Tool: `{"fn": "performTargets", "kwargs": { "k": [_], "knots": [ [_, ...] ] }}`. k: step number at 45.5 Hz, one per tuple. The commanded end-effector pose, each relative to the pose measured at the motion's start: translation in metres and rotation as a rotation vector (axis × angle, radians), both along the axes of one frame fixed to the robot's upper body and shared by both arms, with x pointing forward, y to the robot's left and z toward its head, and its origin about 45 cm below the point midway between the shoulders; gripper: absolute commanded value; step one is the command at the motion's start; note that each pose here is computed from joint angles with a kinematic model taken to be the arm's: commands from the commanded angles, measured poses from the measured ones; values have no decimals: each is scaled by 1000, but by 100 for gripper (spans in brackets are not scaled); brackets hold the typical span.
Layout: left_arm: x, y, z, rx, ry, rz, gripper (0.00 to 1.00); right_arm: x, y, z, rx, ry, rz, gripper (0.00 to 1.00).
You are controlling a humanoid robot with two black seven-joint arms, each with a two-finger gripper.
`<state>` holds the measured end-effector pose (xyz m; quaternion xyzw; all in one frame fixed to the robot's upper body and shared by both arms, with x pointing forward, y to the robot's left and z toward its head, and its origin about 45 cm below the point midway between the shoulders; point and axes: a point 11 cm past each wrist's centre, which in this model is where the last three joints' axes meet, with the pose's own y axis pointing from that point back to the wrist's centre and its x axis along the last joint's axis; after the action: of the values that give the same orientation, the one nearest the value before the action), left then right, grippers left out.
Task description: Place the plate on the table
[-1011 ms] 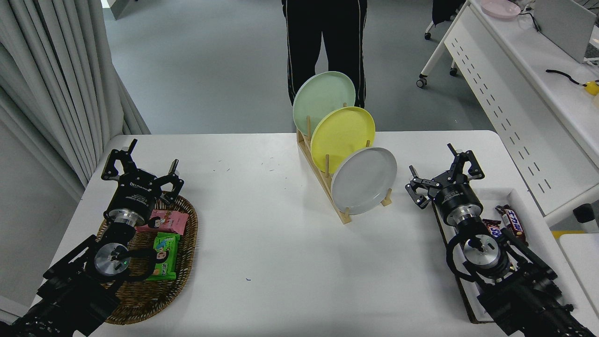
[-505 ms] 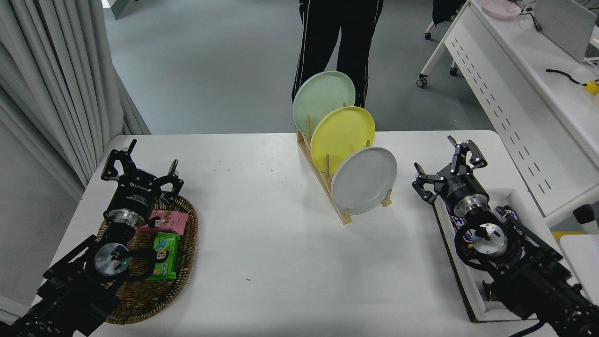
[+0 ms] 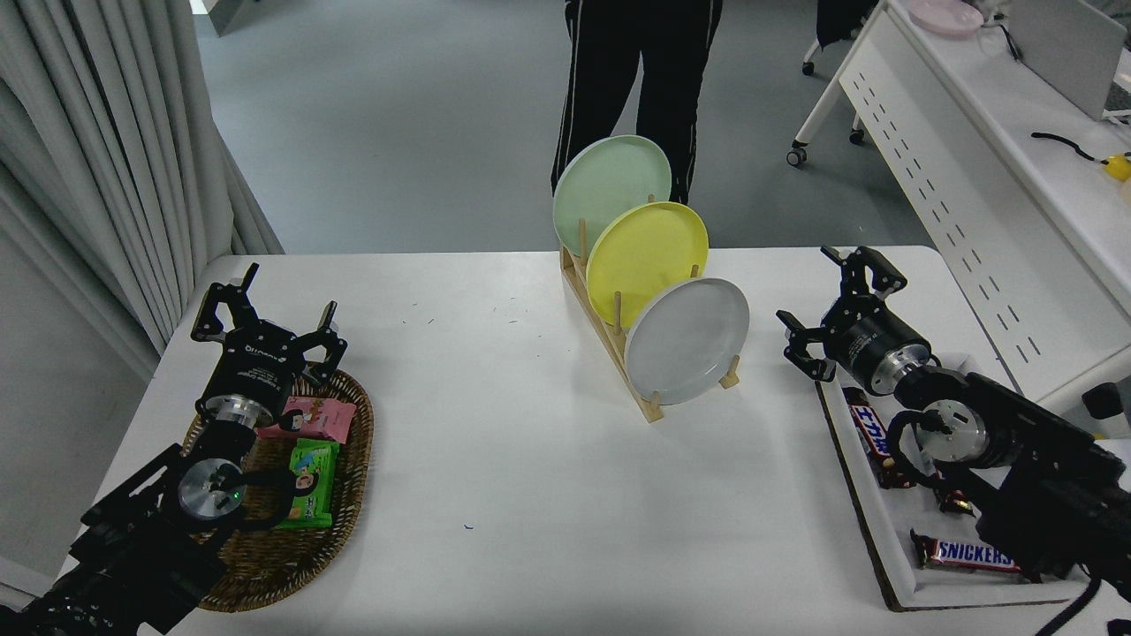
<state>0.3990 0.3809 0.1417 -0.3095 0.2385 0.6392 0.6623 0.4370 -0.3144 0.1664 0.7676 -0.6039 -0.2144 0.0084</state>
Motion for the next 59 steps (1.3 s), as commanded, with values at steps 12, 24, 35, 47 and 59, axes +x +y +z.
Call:
{"fn": "performTargets", "kwargs": {
  "k": [12,24,35,47,59],
  "knots": [
    [0,0,0,0,0,0,100,-27,25,12,-237,85,310,100],
    [0,0,0,0,0,0,100,-22,36,42,-264,40,372,100],
    [0,0,0,1,1,1,100,-10,41,62,-247,20,358,100],
    [0,0,0,0,0,0,100,12,32,76,-273,100,233,100],
    [0,0,0,0,0,0,100,23,62,68,-263,129,265,100]
  ]
}}
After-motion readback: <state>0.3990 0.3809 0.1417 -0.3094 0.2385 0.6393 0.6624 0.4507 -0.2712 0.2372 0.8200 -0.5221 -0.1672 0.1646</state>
